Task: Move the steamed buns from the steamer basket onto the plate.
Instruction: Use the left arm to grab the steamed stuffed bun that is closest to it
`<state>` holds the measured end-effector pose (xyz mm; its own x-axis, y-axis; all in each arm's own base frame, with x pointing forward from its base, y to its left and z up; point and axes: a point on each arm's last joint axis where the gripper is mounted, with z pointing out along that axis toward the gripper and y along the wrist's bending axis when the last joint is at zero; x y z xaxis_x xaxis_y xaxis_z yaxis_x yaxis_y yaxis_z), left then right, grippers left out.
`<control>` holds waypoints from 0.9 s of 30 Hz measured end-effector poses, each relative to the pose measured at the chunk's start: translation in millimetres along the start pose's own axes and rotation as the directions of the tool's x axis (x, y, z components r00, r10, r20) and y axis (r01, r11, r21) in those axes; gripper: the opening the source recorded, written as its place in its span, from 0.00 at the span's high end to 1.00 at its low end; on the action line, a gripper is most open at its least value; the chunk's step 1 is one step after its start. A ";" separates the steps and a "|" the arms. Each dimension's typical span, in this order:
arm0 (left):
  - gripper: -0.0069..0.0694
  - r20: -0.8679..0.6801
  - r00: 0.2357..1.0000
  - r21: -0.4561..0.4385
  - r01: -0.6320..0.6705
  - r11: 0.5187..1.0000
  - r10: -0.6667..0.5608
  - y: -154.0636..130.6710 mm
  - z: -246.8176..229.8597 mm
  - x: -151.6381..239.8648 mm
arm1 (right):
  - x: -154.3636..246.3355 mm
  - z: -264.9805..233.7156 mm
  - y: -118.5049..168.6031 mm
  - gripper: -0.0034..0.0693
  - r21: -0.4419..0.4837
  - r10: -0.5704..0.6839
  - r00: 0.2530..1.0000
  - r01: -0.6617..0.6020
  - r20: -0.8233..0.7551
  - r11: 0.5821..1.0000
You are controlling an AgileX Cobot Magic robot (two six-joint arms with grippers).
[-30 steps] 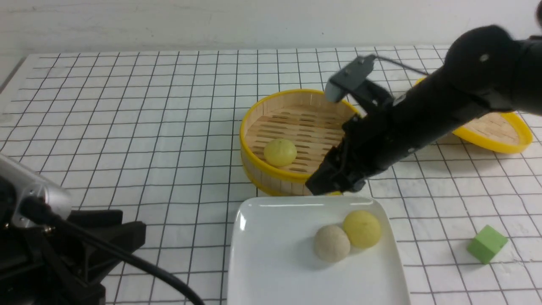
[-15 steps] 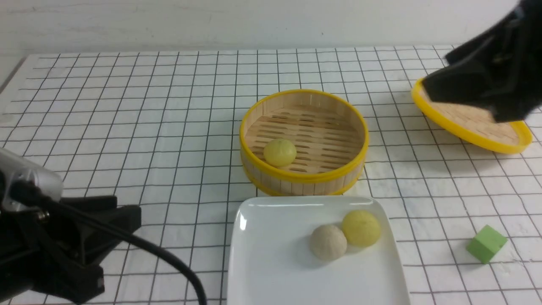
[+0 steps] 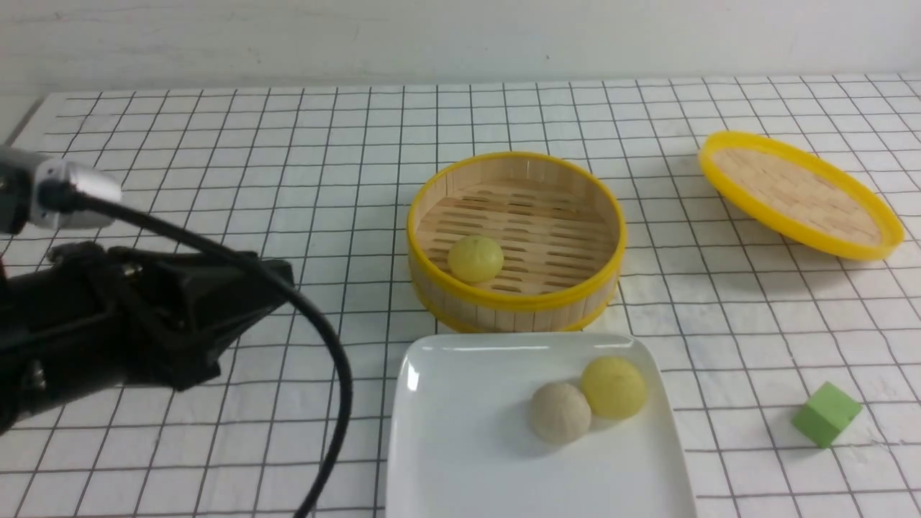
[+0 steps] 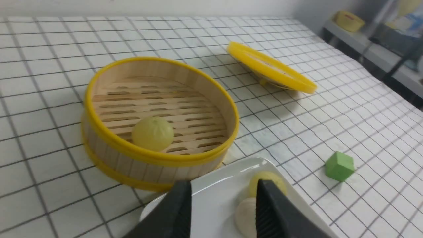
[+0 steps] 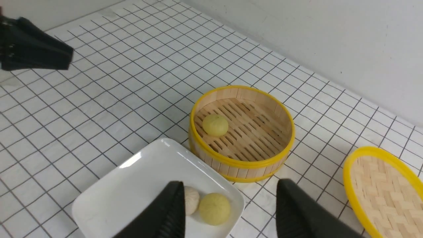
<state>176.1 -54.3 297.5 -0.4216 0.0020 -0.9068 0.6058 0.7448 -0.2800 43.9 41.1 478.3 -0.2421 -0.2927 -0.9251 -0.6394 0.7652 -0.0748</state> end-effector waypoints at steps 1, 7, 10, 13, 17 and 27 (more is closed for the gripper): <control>0.51 -0.010 1.000 0.028 -0.013 1.000 0.013 3.0 5.3 -3.9 | 2.3 -4.9 1.4 0.43 0.000 -0.002 1.000 0.002 0.000 1.000; 0.50 -0.107 0.993 0.108 -0.037 0.993 0.049 29.8 36.9 -31.4 | 12.8 -15.7 4.3 0.43 0.000 0.016 0.998 -0.016 -0.063 1.000; 0.47 -0.190 0.980 0.121 -0.043 0.992 0.065 44.2 50.4 -38.7 | 14.9 -15.8 4.2 0.43 0.003 0.035 0.996 -0.035 -0.086 0.999; 0.45 -0.225 0.971 0.139 -0.045 0.989 0.075 53.8 60.0 -44.4 | 15.0 -15.8 4.1 0.43 0.005 0.038 0.996 -0.037 -0.087 0.999; 0.41 -0.235 0.965 0.164 -0.078 0.983 0.116 57.5 79.1 -55.4 | 15.3 -15.9 2.9 0.43 0.018 0.034 0.995 -0.033 -0.090 0.999; 0.40 -0.270 0.919 0.098 -0.270 0.958 0.286 30.8 155.9 -57.4 | 15.5 -15.9 2.2 0.43 0.025 0.036 0.995 -0.033 -0.092 0.999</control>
<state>324.2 -135.6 291.8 -0.3964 0.3953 -0.8286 0.7598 0.6479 -0.0544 27.2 29.2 469.7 -0.3306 -0.3165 -0.8891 -0.6123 0.7888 -0.0532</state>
